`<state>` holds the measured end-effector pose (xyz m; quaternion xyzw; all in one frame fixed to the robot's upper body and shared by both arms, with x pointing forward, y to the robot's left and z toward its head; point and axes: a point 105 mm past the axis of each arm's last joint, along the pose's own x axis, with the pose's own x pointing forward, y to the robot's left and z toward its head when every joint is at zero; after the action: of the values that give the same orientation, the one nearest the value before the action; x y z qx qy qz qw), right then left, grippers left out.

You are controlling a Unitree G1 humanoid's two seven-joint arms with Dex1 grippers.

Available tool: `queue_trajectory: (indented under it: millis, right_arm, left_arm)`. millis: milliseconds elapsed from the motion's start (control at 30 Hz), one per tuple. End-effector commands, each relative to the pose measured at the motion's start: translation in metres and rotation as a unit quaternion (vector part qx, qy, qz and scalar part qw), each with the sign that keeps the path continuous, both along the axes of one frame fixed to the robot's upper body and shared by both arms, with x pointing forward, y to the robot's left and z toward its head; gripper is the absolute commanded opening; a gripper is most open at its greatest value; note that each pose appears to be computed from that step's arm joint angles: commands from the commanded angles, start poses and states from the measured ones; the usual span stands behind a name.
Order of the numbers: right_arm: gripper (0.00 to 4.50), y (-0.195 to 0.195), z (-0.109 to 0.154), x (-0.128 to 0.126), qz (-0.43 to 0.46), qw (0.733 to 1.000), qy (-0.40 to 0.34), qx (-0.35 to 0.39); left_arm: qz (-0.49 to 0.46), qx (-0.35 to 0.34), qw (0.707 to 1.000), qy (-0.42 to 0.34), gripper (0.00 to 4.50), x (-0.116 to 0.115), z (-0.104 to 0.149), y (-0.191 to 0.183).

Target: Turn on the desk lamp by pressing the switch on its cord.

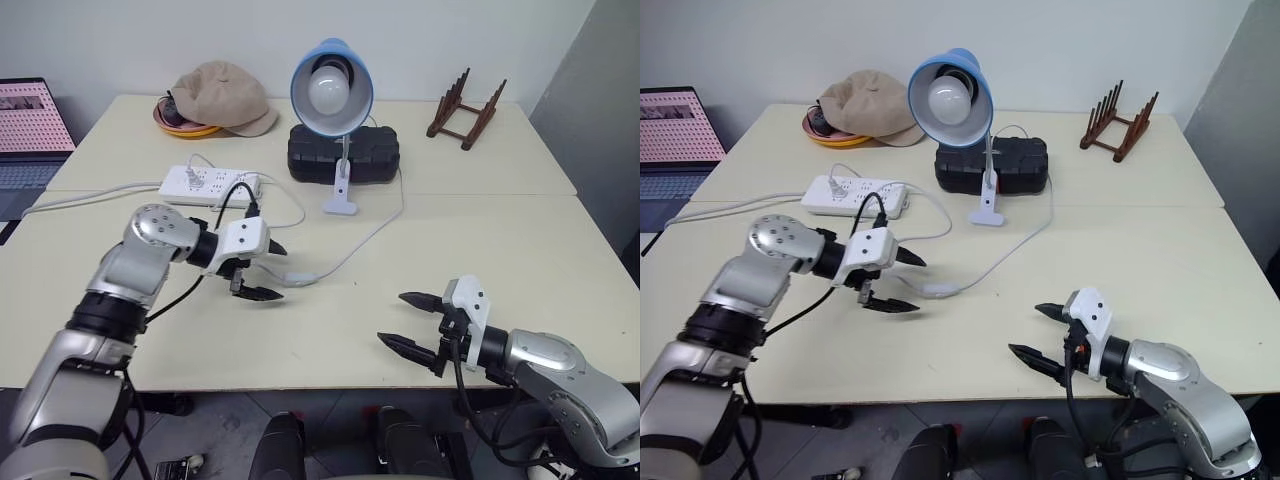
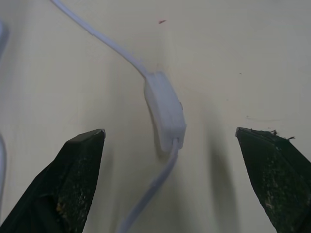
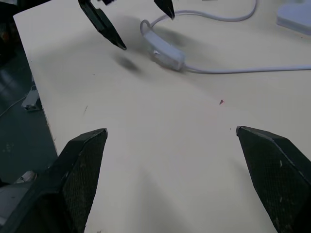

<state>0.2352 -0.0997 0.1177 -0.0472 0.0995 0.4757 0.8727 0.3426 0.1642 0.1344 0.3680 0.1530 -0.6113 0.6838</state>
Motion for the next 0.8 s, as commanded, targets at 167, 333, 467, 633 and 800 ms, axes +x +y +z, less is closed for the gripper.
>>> queue_trajectory:
  millis: [167,333,467,633,800]
  right_arm:
    - [4.50,0.008,0.008,-0.008,0.002,1.000,-0.019,-0.001]
    - [4.50,0.004,0.007,-0.007,-0.009,1.000,-0.017,-0.004]
    - [4.50,0.003,0.007,-0.007,-0.010,1.000,-0.016,-0.006]
    - [4.50,-0.004,0.008,-0.002,-0.018,1.000,-0.020,-0.013]
    - [4.50,-0.005,0.008,-0.001,-0.022,1.000,-0.018,-0.013]
  left_arm:
    - [-0.031,0.012,0.999,-0.019,4.13,0.007,-0.001,-0.004]
    - [-0.037,0.010,0.999,-0.017,3.17,0.008,-0.001,-0.005]
    - [-0.045,0.017,0.999,-0.018,2.32,0.008,-0.002,-0.006]
    - [-0.048,0.019,0.999,-0.017,1.19,0.008,-0.007,-0.008]
    - [-0.042,0.014,0.999,-0.013,0.40,0.009,-0.011,-0.012]
